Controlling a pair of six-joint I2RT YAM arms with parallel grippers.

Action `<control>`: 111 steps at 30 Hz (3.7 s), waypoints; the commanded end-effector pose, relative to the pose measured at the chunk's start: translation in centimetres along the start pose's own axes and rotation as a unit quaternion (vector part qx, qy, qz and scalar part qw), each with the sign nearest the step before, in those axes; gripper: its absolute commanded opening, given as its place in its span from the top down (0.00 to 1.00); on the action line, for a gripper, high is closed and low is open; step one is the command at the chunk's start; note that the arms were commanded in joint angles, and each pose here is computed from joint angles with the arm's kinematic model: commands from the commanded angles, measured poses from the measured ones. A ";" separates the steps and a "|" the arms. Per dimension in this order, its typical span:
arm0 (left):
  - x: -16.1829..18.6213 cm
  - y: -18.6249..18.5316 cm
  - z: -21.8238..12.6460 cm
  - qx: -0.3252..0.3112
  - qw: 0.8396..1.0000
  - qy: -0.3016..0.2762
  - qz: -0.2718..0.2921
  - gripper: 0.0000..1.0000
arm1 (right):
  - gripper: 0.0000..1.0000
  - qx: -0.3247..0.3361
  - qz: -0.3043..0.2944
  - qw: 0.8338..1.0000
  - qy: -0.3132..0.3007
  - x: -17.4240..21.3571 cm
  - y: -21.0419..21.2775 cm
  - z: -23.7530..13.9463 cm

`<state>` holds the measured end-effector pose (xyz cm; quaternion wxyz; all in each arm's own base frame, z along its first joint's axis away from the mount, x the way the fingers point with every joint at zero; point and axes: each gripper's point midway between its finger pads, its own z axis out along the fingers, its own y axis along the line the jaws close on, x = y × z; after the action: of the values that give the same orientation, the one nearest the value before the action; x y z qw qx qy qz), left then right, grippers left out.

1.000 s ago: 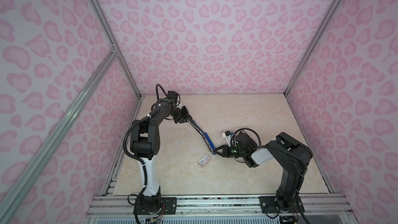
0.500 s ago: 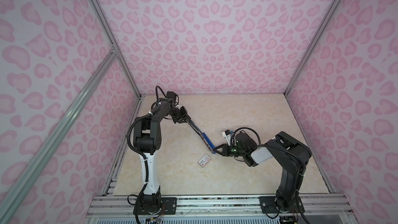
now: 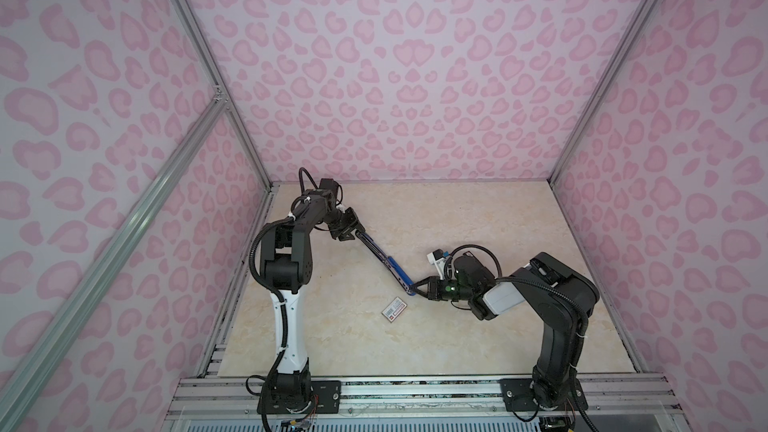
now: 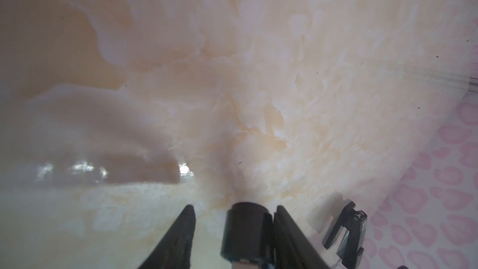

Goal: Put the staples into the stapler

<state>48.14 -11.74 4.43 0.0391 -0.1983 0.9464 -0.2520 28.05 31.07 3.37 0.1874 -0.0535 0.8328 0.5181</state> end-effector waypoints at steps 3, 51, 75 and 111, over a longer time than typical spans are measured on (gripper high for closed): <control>-1.3 0.1 -1.7 -0.014 0.999 -0.034 0.010 0.39 | 1.00 0.024 0.019 1.000 -0.005 0.1 -1.2 -0.1; 14.3 -0.5 -5.2 -0.007 0.992 -0.076 0.104 0.37 | 0.64 0.174 0.104 0.979 0.006 -4.3 -4.8 -1.6; 23.4 -2.1 -2.5 -0.030 0.965 -0.044 0.259 0.36 | 0.59 0.245 -0.006 0.970 0.003 -1.8 -2.5 -8.3; 30.6 -2.8 3.2 -0.036 0.931 0.069 0.356 0.37 | 0.58 0.269 -0.015 0.963 0.000 -1.3 -2.6 -9.3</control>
<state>21.27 -26.80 3.35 0.0463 0.1589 0.9678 -0.1894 27.62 22.00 5.18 0.1979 -0.0087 0.9372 0.2872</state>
